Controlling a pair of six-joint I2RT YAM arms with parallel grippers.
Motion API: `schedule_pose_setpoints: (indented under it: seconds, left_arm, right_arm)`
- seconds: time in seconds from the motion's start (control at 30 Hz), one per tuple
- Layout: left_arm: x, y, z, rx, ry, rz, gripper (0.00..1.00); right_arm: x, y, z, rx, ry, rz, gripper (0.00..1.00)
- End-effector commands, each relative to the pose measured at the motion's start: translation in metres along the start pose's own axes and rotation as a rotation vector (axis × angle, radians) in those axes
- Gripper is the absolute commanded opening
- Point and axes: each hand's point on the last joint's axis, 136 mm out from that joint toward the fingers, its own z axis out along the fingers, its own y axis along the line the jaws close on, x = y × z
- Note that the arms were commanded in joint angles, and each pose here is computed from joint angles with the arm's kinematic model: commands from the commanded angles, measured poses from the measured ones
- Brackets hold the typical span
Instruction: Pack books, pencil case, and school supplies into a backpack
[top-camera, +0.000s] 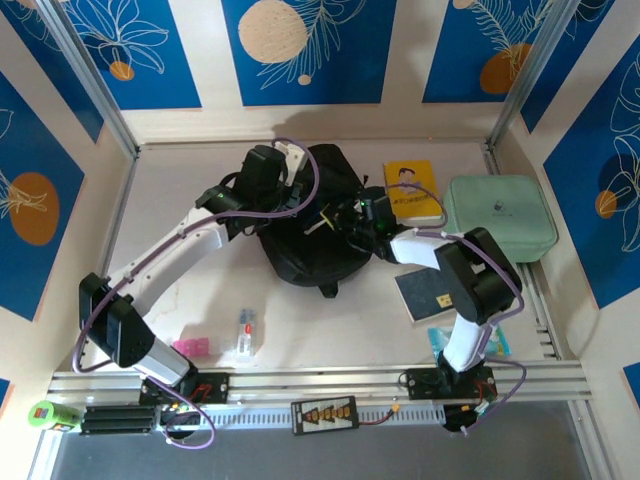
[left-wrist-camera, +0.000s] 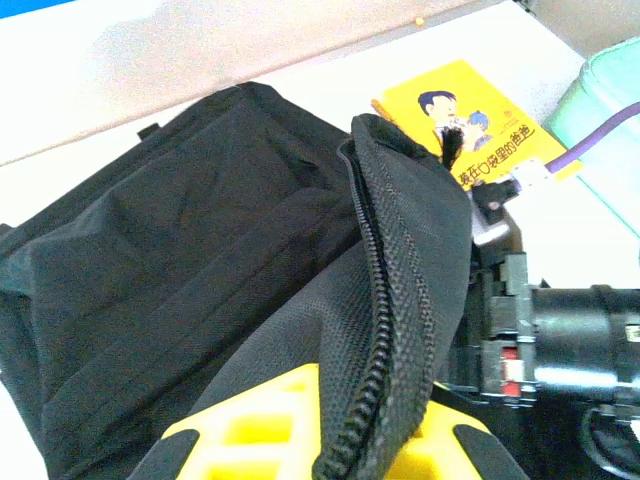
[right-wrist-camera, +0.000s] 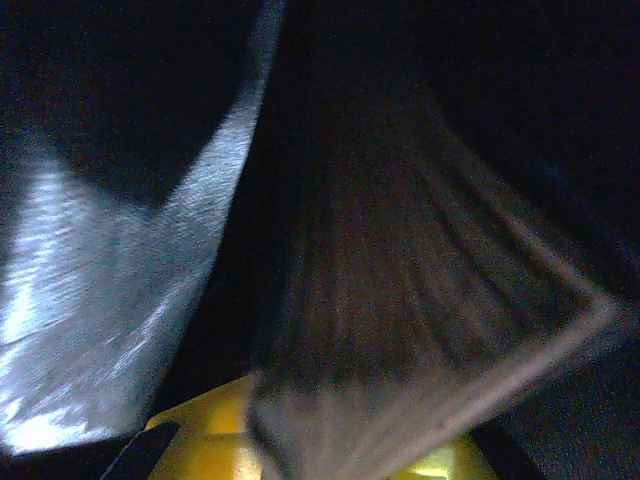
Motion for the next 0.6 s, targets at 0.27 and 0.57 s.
schedule_pose_setpoints:
  seconds: [0.27, 0.57]
  left_arm:
    - [-0.017, -0.002, 0.001, 0.012, -0.037, -0.012, 0.00]
    - [0.040, 0.036, 0.040, -0.106, 0.115, -0.034, 0.00]
  right_arm:
    - [-0.007, 0.009, 0.052, 0.014, 0.004, 0.056, 0.25]
    - [0.025, 0.016, -0.014, 0.130, 0.071, -0.018, 0.62]
